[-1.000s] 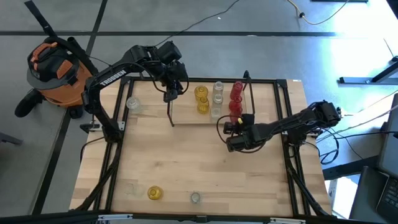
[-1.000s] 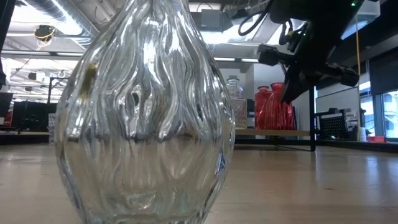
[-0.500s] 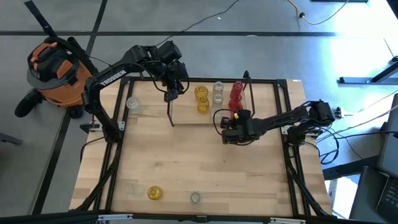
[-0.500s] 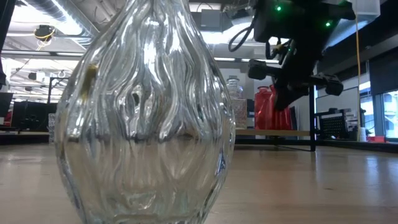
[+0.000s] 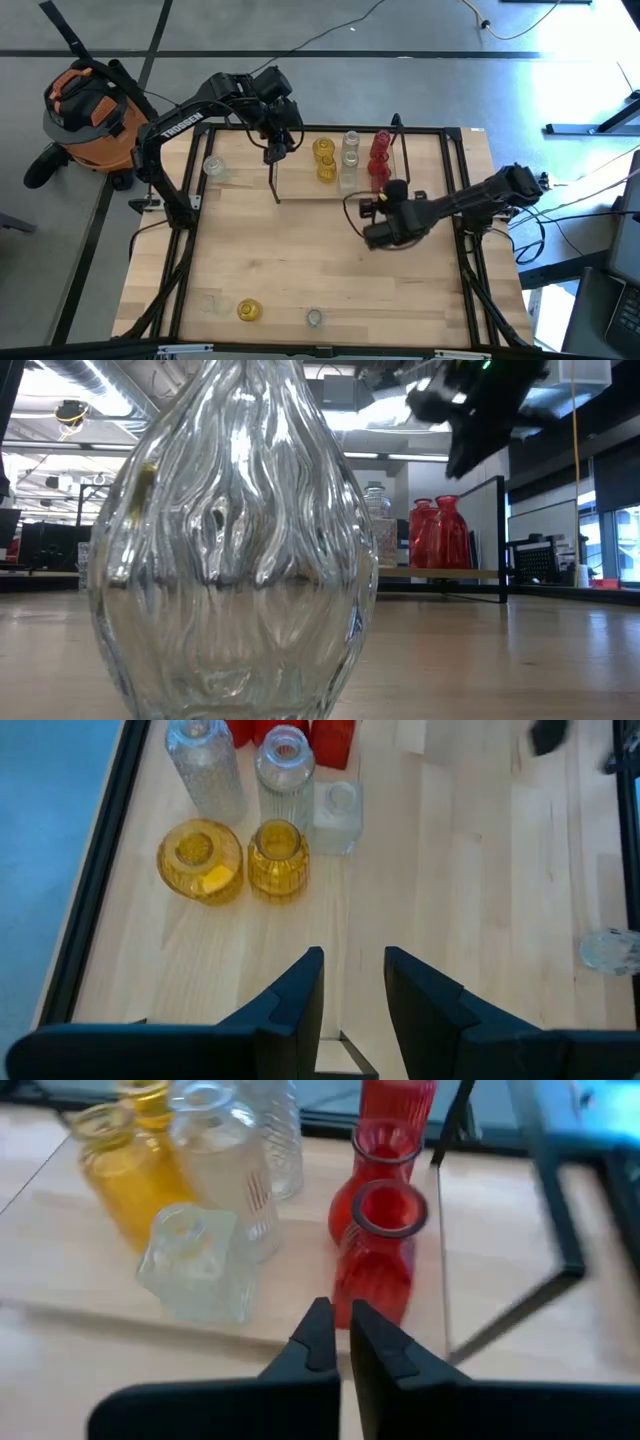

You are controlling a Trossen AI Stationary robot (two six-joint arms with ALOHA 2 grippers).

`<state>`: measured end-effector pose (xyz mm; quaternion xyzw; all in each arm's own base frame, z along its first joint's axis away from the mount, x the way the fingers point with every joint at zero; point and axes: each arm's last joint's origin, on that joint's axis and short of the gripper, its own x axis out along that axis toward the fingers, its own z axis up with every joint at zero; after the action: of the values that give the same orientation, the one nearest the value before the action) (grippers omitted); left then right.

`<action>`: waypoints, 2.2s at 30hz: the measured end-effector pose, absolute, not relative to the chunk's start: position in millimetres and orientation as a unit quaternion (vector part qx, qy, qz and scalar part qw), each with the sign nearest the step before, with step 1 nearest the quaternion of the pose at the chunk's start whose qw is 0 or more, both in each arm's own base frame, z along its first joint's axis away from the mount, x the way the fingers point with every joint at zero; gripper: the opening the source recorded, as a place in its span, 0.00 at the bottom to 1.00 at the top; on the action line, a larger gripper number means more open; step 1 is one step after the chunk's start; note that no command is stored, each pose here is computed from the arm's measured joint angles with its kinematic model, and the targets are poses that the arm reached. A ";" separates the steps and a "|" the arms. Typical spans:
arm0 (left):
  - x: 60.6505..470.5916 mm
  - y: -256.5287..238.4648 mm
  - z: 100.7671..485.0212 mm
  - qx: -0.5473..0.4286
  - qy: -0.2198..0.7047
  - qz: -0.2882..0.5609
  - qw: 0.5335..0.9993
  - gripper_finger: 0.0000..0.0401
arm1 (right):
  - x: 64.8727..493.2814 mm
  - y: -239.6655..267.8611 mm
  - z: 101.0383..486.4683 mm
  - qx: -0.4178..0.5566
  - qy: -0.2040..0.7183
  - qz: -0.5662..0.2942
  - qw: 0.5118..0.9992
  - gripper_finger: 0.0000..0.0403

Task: Sort vases onto shelf
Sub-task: Adjust the shelf

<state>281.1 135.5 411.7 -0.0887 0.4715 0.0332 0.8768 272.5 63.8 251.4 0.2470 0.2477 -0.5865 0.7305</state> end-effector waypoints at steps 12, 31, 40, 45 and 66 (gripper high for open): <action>282.2 136.0 412.4 -0.086 0.465 0.034 0.880 0.25 | 241.7 93.4 248.2 0.278 0.256 -0.619 0.689 0.22; 282.3 134.7 412.4 -0.094 0.462 0.018 0.881 0.25 | 219.9 47.7 204.2 0.311 0.199 -0.639 0.675 0.56; 281.6 134.3 411.9 -0.096 0.466 0.017 0.879 0.25 | 228.6 17.4 204.0 0.283 0.265 -0.631 0.672 0.43; 280.7 134.1 411.4 -0.099 0.470 0.017 0.877 0.25 | 229.2 3.1 204.1 0.279 0.267 -0.647 0.658 0.40; 282.3 131.0 411.4 -0.096 0.471 0.012 0.877 0.25 | 230.4 -0.4 202.7 0.298 0.300 -0.637 0.645 0.05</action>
<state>282.3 131.0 411.4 -0.0960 0.4706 0.0122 0.8770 230.4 -0.4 202.7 0.2982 0.2999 -0.6367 0.6448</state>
